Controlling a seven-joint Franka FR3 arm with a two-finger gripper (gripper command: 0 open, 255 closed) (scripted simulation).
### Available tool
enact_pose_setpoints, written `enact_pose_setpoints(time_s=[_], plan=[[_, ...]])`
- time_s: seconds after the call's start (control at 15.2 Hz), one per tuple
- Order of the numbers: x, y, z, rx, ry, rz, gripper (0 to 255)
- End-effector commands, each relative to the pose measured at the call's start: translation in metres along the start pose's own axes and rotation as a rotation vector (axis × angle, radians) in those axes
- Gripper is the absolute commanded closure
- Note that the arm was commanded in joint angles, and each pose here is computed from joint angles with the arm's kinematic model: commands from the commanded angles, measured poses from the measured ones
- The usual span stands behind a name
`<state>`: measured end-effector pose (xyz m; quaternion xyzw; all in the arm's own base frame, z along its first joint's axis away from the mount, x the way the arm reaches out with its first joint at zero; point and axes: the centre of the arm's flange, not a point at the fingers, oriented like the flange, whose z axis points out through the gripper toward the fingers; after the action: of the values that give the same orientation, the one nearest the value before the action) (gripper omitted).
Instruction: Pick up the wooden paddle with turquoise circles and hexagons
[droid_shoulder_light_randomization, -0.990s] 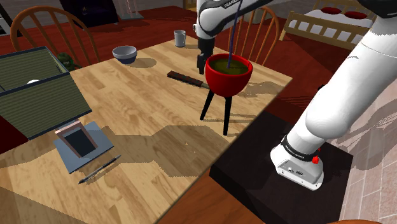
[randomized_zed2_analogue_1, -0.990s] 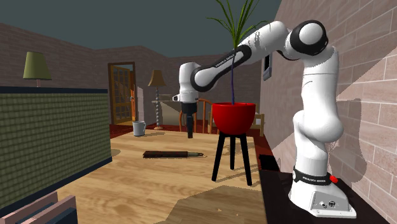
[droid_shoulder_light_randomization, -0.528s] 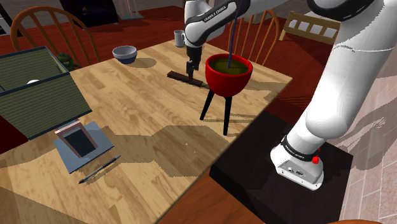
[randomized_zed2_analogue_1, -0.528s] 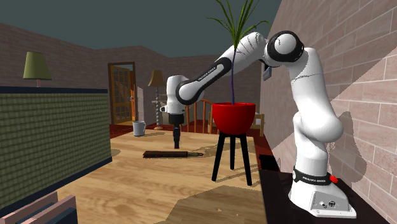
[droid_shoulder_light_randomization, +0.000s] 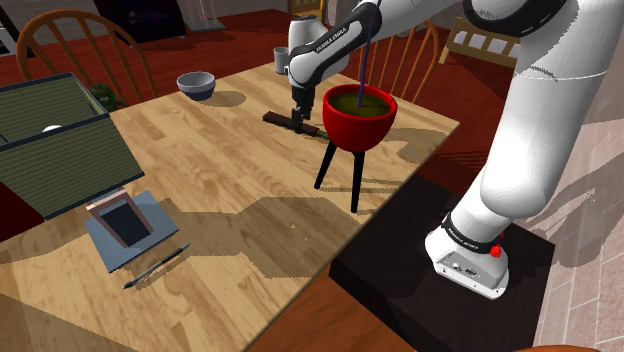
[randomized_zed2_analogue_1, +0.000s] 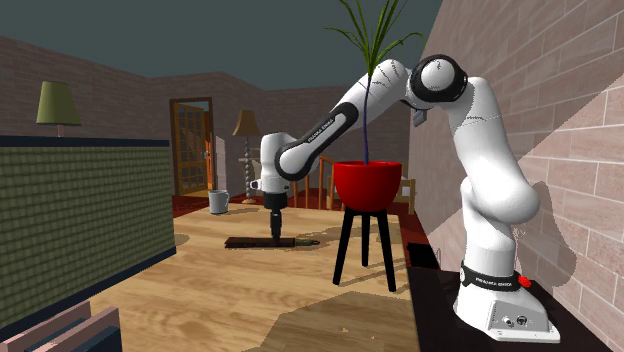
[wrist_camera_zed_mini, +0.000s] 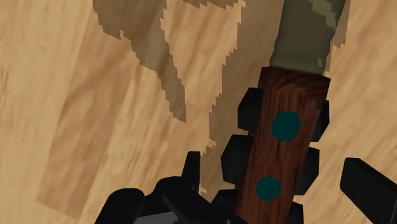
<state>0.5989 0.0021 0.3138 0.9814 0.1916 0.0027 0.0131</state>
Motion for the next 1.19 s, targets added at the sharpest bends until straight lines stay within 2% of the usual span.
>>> enact_pose_setpoints(time_s=[0.0,0.59,1.12], plan=[[0.0,0.0,0.002,0.0,0.001,0.0,255],[0.0,0.0,0.002,0.0,0.001,0.0,255],[0.0,0.001,-0.04,0.0,0.001,0.0,255]])
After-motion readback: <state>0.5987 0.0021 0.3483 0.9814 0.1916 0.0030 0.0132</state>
